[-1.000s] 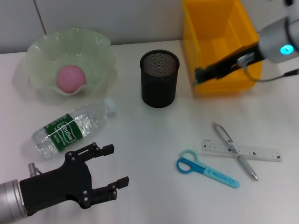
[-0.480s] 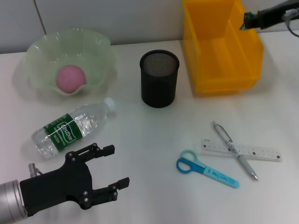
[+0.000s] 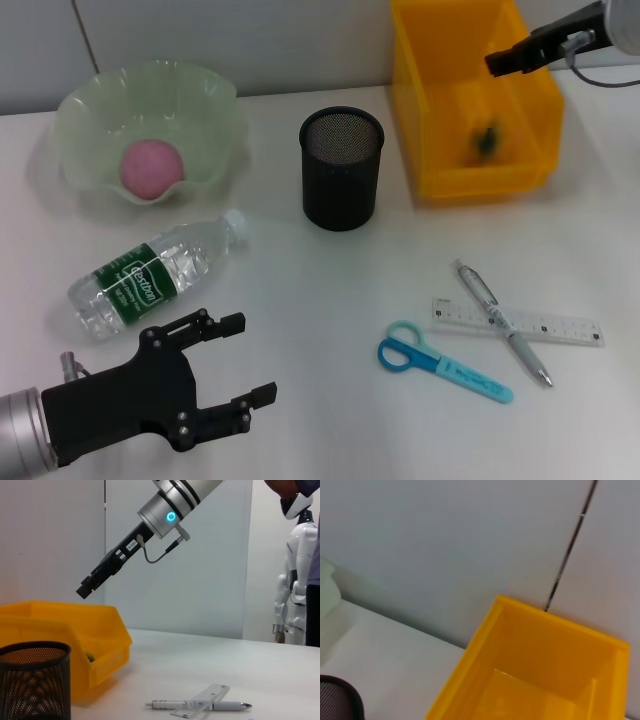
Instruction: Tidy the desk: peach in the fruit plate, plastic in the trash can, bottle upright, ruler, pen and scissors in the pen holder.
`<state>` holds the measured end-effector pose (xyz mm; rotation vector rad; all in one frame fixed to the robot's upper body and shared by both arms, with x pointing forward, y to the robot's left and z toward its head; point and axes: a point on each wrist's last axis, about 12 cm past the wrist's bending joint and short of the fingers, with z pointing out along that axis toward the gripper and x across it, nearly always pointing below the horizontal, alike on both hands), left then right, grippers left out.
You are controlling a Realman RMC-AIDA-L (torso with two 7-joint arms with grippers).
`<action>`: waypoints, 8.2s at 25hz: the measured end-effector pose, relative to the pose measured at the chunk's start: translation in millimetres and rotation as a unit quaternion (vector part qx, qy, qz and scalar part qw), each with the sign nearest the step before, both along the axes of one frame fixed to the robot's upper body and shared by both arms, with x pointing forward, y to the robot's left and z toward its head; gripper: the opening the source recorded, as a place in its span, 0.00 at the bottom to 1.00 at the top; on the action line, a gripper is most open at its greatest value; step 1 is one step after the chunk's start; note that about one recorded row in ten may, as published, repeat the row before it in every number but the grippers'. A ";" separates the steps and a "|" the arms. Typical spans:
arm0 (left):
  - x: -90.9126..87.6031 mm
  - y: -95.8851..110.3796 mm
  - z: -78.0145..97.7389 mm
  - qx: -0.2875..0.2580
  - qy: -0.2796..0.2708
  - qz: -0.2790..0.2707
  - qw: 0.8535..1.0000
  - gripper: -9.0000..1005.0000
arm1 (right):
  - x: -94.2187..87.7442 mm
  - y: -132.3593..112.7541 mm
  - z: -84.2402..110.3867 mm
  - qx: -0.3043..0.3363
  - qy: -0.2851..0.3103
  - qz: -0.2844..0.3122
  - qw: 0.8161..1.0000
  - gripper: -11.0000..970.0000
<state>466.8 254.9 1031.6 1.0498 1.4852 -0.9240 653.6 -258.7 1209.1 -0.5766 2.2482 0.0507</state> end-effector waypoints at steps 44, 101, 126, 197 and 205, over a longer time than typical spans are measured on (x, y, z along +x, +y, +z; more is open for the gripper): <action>42.0 46.5 48.7 0.083 0.010 0.128 0.988 0.80 | -125.5 7.6 -83.8 0.203 -0.050 0.261 0.942 0.87; 148.4 -64.9 104.9 0.392 0.083 0.096 0.911 0.80 | -169.4 -31.0 -160.8 0.289 -0.099 0.292 0.906 0.87; 149.3 -71.7 98.0 0.456 0.097 0.088 0.881 0.80 | -168.2 -29.7 -161.6 0.287 -0.085 0.298 0.906 0.87; 139.5 -79.1 117.9 0.370 0.077 0.081 0.922 0.78 | -165.4 -29.8 -160.0 0.294 -0.083 0.290 0.907 0.87; 139.2 -65.8 119.4 0.323 0.080 0.101 0.937 0.78 | -161.9 -28.3 -158.8 0.294 -0.083 0.289 0.907 0.87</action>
